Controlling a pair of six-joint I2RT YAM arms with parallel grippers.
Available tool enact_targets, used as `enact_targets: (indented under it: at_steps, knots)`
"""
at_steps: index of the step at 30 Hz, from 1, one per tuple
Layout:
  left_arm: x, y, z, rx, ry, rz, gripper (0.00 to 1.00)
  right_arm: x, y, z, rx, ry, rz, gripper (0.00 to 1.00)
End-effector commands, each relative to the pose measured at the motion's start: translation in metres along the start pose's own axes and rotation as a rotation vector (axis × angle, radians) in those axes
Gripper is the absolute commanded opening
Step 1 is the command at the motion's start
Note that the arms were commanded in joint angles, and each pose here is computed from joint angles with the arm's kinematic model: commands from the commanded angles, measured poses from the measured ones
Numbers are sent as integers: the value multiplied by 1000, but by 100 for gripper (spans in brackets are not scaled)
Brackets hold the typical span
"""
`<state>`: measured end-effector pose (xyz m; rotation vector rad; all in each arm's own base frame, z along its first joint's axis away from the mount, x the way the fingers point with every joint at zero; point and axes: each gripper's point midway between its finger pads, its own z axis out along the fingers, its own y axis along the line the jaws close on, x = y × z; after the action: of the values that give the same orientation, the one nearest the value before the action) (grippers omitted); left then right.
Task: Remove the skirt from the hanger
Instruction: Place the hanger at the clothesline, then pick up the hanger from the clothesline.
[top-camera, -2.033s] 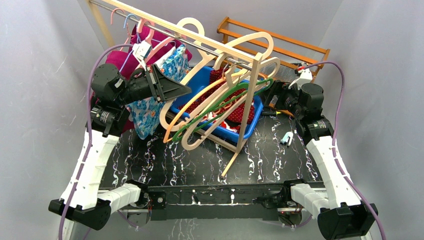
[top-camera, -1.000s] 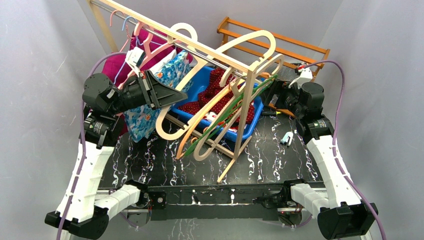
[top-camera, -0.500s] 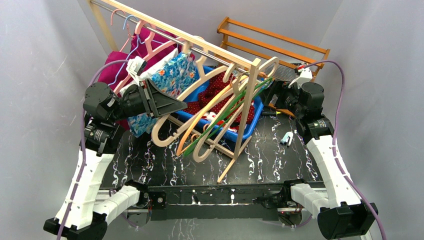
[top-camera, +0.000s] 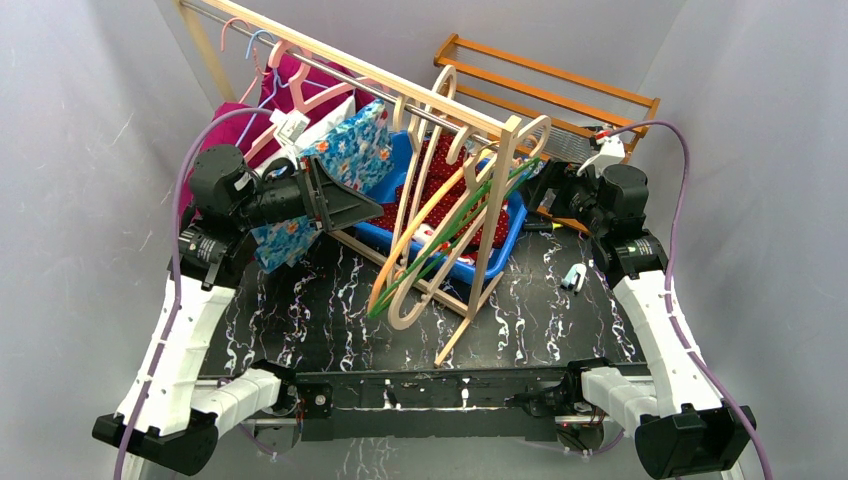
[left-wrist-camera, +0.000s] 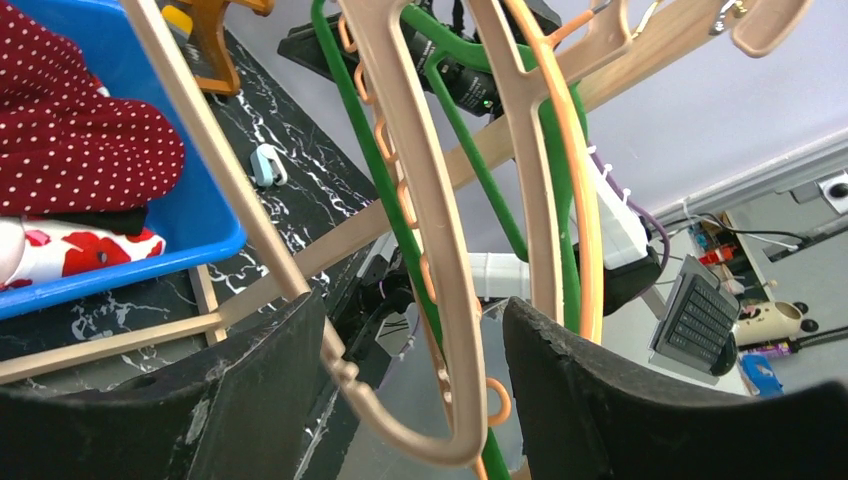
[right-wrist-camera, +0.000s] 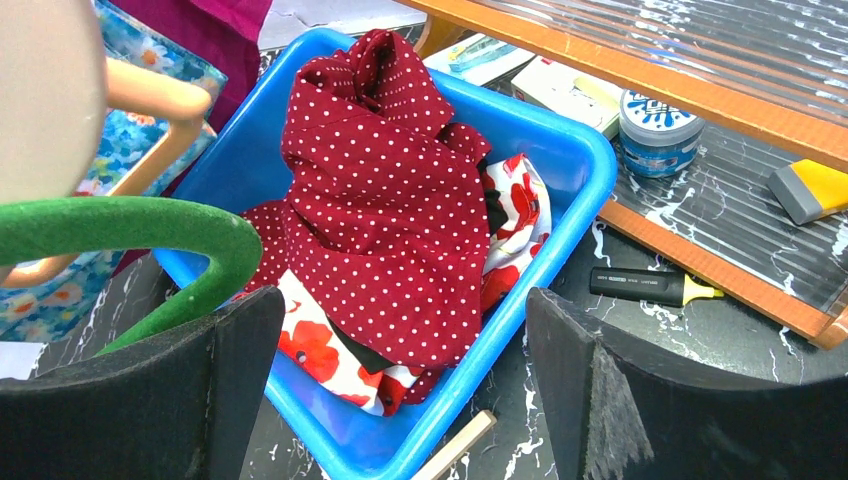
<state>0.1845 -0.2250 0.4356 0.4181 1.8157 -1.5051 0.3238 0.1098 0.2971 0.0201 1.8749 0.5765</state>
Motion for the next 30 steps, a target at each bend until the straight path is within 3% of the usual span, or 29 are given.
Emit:
enact_targets:
  at_steps: [1, 4, 6, 7, 8, 14, 19, 25, 30]
  knots:
    - [-8, -25, -3, 96, -10, 72, 59, -28, 11, -7, -33, -97, -22, 98]
    - [-7, -27, -4, 97, -15, 81, 59, -28, 11, -7, -33, -95, -21, 98]
    - [-8, -31, -12, 60, -34, 130, 68, -30, 11, -9, -31, -101, -23, 98]
    - [-10, -31, -15, 30, -45, 161, 87, -30, 11, -9, -30, -102, -24, 98]
    - [-11, -31, -19, -5, -51, 192, 97, -31, 11, -9, -30, -104, -25, 98]
    - [-53, -8, -59, -416, -196, 330, 98, -44, 17, -12, -40, -132, -27, 98]
    - [-88, 1, -98, -682, -340, 351, 98, -53, 22, -14, -61, -165, -20, 98]
    - [-111, 60, -112, -975, -309, 427, 98, -42, 40, -15, -136, -131, -19, 98]
    - [-129, 76, -103, -1017, -280, 480, 98, -42, 47, -22, -127, -105, -68, 98]
